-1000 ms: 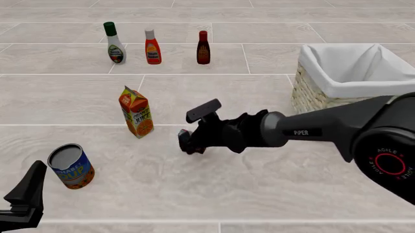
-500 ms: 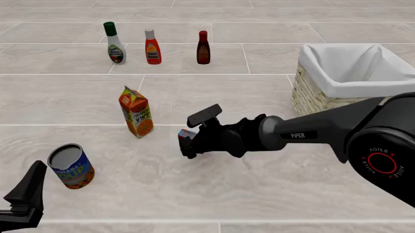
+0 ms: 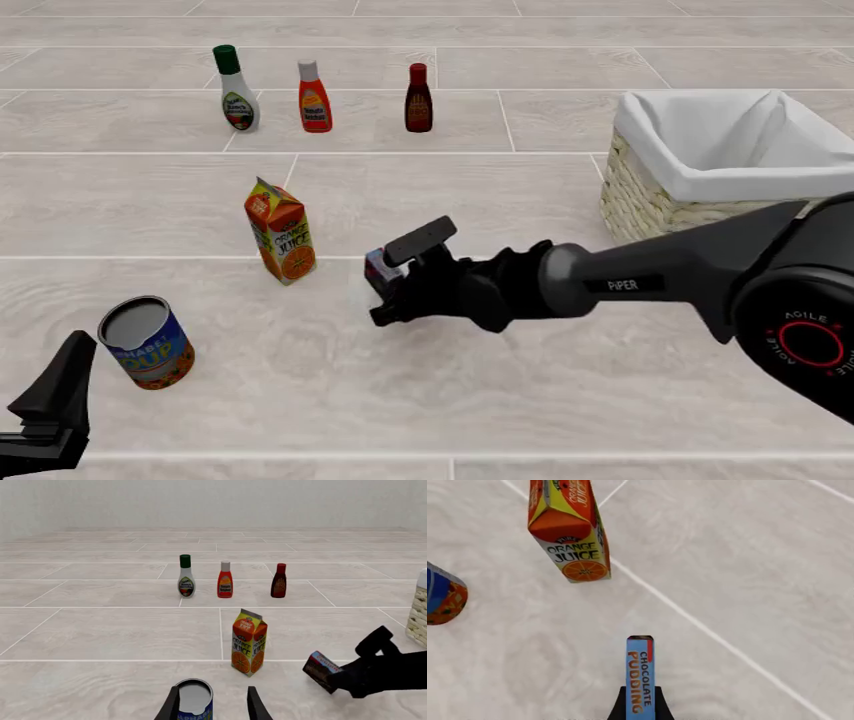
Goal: Pick the chocolate pudding and place it in the basket.
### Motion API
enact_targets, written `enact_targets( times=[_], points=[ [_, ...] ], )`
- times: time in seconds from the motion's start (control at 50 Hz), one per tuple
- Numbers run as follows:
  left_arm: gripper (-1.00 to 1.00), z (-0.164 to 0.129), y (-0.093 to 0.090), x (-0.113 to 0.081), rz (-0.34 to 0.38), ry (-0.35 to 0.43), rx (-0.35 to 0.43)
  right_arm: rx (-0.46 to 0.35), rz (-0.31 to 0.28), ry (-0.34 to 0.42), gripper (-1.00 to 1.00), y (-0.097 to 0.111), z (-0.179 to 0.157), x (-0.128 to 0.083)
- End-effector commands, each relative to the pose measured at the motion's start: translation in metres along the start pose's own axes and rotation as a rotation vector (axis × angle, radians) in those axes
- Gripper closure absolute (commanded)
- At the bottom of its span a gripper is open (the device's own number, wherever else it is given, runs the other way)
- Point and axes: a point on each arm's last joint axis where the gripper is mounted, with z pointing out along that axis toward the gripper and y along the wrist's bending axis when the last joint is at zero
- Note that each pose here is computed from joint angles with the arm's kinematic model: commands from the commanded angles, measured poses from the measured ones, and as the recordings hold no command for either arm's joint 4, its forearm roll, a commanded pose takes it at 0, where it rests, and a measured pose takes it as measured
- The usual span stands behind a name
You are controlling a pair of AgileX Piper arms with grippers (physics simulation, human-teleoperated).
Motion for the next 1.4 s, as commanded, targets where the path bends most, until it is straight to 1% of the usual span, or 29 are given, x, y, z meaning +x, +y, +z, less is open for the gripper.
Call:
enact_targets(
  times=[0.02, 0.18, 0.28, 0.3, 0.34, 0.4, 0.46, 0.6, 0.68, 0.74, 0.88, 0.92, 1.0, 1.04, 1.18, 1.2, 1.26, 1.4],
  points=[
    [-1.0, 0.0, 0.0, 0.0, 0.0, 0.0, 0.0, -0.012, -0.014, -0.033, 1.0, 0.006, -0.01, -0.003],
    [-1.0, 0.0, 0.0, 0.0, 0.0, 0.0, 0.0, -0.004, -0.003, -0.056, 1.0, 0.001, -0.02, -0.009],
    [-1.0, 0.0, 0.0, 0.0, 0.0, 0.0, 0.0, -0.004, 0.022, -0.081, 1.0, 0.001, -0.032, -0.015],
    [-1.0, 0.0, 0.0, 0.0, 0.0, 0.0, 0.0, 0.0, 0.041, -0.098, 1.0, -0.002, -0.039, -0.019],
    [-1.0, 0.0, 0.0, 0.0, 0.0, 0.0, 0.0, 0.001, 0.032, -0.097, 1.0, -0.002, -0.04, -0.021],
    [-1.0, 0.0, 0.0, 0.0, 0.0, 0.0, 0.0, -0.001, 0.043, -0.112, 1.0, -0.002, -0.047, -0.024],
    [-1.0, 0.0, 0.0, 0.0, 0.0, 0.0, 0.0, 0.016, 0.055, -0.133, 1.0, -0.01, -0.059, -0.034],
    [-1.0, 0.0, 0.0, 0.0, 0.0, 0.0, 0.0, 0.033, 0.078, -0.161, 1.0, -0.019, -0.074, -0.044],
    [-1.0, 0.0, 0.0, 0.0, 0.0, 0.0, 0.0, 0.054, 0.1, -0.184, 1.0, -0.029, -0.084, -0.05],
    [-1.0, 0.0, 0.0, 0.0, 0.0, 0.0, 0.0, 0.067, 0.106, -0.19, 1.0, -0.035, -0.088, -0.053],
    [-1.0, 0.0, 0.0, 0.0, 0.0, 0.0, 0.0, 0.081, 0.111, -0.203, 1.0, -0.042, -0.099, -0.06],
    [-1.0, 0.0, 0.0, 0.0, 0.0, 0.0, 0.0, 0.095, 0.11, -0.205, 1.0, -0.047, -0.102, -0.062],
    [-1.0, 0.0, 0.0, 0.0, 0.0, 0.0, 0.0, 0.111, 0.113, -0.217, 1.0, -0.054, -0.114, -0.068],
    [-1.0, 0.0, 0.0, 0.0, 0.0, 0.0, 0.0, 0.131, 0.112, -0.231, 1.0, -0.062, -0.122, -0.071],
    [-1.0, 0.0, 0.0, 0.0, 0.0, 0.0, 0.0, 0.159, 0.122, -0.254, 1.0, -0.072, -0.14, -0.078],
    [-1.0, 0.0, 0.0, 0.0, 0.0, 0.0, 0.0, 0.175, 0.136, -0.258, 1.0, -0.079, -0.144, -0.079],
    [-1.0, 0.0, 0.0, 0.0, 0.0, 0.0, 0.0, 0.19, 0.153, -0.264, 1.0, -0.086, -0.15, -0.082],
    [-1.0, 0.0, 0.0, 0.0, 0.0, 0.0, 0.0, 0.21, 0.159, -0.271, 1.0, -0.092, -0.159, -0.086]
  ],
)
